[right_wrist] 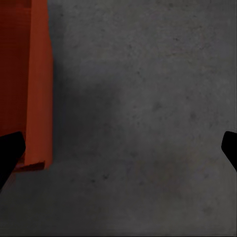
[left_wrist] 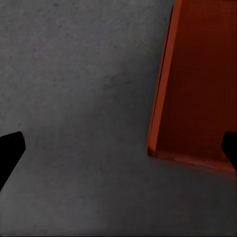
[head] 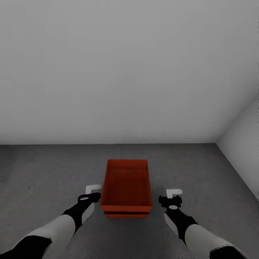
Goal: Move the two storage containers from the living room to the garage. In the garage, place one container on the floor and stack the other container on top of it (either order is fine).
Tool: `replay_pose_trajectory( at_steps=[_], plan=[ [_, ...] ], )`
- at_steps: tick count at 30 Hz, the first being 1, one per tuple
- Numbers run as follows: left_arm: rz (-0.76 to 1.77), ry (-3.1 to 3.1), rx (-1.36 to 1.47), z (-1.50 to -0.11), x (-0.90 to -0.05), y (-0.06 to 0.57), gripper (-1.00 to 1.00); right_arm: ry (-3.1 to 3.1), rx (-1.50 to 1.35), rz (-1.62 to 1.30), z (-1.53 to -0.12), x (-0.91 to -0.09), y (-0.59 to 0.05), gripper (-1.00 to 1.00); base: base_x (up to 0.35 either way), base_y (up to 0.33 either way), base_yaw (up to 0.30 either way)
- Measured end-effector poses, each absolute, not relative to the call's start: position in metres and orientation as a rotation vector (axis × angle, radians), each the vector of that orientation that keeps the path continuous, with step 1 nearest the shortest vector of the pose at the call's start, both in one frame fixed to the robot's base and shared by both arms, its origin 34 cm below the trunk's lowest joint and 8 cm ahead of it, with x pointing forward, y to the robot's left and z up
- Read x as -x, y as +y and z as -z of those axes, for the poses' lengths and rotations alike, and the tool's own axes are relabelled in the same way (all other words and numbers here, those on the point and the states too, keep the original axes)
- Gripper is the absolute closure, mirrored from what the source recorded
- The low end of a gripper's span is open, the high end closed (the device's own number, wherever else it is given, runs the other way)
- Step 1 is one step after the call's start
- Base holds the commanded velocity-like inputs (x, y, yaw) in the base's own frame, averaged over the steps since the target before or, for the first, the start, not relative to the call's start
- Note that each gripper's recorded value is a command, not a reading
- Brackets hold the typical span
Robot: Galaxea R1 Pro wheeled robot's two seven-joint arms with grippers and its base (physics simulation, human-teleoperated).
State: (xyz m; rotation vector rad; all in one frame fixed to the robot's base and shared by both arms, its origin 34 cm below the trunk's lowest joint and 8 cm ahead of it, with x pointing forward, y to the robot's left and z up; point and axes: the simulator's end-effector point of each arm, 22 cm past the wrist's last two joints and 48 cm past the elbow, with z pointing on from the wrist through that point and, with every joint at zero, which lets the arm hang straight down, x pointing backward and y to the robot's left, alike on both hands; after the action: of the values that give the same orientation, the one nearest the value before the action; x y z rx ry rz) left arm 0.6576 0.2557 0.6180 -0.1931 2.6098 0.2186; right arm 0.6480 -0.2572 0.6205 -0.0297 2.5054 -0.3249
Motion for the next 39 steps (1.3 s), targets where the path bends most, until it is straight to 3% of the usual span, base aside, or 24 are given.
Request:
replay_pose_trajectory(
  at_steps=[22,39],
  plan=[
    [-0.219,2.611,0.192,-0.618,-0.657,0.255,-1.00,2.511,0.037,0.327,-0.620,-0.647,-0.257,-1.00,-0.335,0.000,0.000],
    [-0.223,2.638,0.168,-0.611,-0.645,0.257,-1.00,2.522,0.023,0.333,-0.618,-0.643,-0.263,-1.00,-0.025,0.000,0.000]
  ],
)
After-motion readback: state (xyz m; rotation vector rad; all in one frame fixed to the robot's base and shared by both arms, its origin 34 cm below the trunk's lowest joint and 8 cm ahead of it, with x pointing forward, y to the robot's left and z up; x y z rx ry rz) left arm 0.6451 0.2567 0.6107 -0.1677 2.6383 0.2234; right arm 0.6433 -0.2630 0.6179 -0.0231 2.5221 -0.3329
